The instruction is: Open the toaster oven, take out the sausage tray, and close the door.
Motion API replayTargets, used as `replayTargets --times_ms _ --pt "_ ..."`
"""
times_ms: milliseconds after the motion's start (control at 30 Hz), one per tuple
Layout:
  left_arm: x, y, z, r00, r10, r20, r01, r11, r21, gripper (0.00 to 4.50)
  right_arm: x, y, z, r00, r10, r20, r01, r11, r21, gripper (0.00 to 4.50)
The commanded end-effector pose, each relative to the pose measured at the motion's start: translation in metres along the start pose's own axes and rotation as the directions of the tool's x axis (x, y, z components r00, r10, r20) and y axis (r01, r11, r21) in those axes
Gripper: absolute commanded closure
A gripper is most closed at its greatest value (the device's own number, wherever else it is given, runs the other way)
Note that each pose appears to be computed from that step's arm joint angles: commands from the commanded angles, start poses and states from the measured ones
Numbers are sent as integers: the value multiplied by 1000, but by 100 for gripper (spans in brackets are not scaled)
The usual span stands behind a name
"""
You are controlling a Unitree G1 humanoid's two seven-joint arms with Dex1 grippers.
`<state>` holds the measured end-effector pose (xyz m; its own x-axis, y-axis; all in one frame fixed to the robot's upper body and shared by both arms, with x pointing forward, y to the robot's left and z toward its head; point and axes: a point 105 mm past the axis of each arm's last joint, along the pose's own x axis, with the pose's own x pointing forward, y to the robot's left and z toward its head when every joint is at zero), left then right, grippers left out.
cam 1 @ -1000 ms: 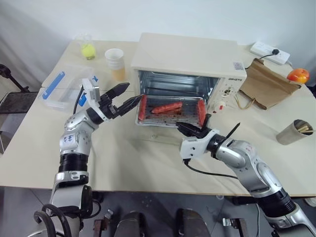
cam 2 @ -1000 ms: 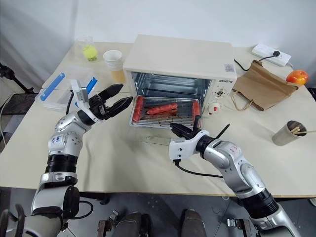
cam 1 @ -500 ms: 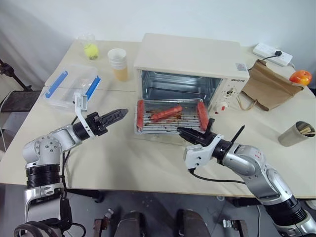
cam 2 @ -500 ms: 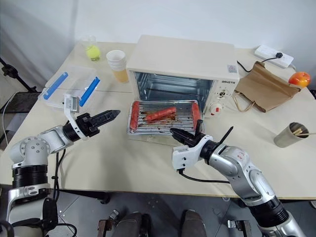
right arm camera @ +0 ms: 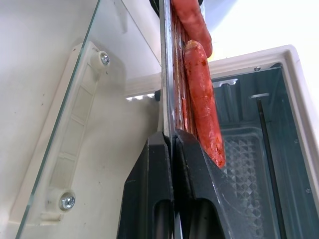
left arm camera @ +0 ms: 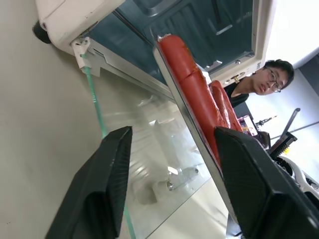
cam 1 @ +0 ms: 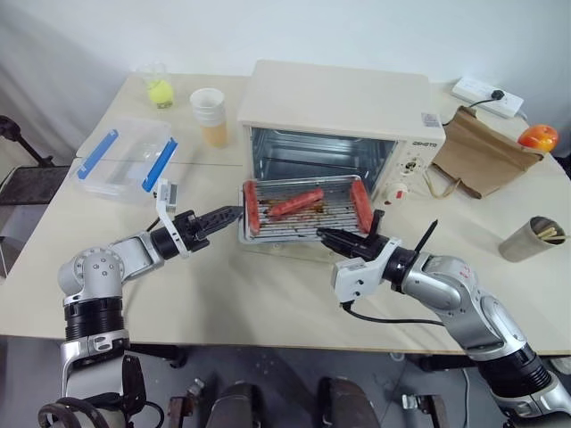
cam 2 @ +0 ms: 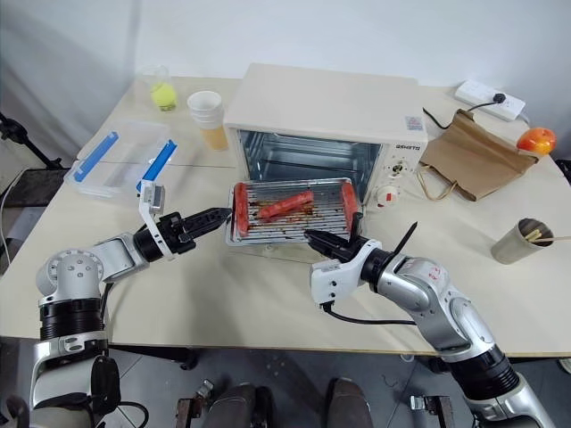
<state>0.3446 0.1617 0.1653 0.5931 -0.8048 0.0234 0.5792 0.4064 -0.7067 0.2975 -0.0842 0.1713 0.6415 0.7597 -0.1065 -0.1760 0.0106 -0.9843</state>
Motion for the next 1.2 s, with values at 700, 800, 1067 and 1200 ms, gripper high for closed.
replayTargets --times_ms 700,800,1067,1200 --pt "21 -30 6 986 -162 -31 152 964 -218 348 -2 -15 7 996 -24 88 27 999 -39 450" --pt "13 -32 10 986 -169 -13 164 968 -189 348 -3 -14 5 996 -22 82 25 999 -35 450" --pt "-2 -31 20 986 -159 49 165 974 -155 348 -3 -11 3 997 -19 79 21 1000 -23 450" --pt "-7 -33 22 985 -156 75 164 980 -114 258 -3 -11 2 997 -19 76 21 1000 -20 450"
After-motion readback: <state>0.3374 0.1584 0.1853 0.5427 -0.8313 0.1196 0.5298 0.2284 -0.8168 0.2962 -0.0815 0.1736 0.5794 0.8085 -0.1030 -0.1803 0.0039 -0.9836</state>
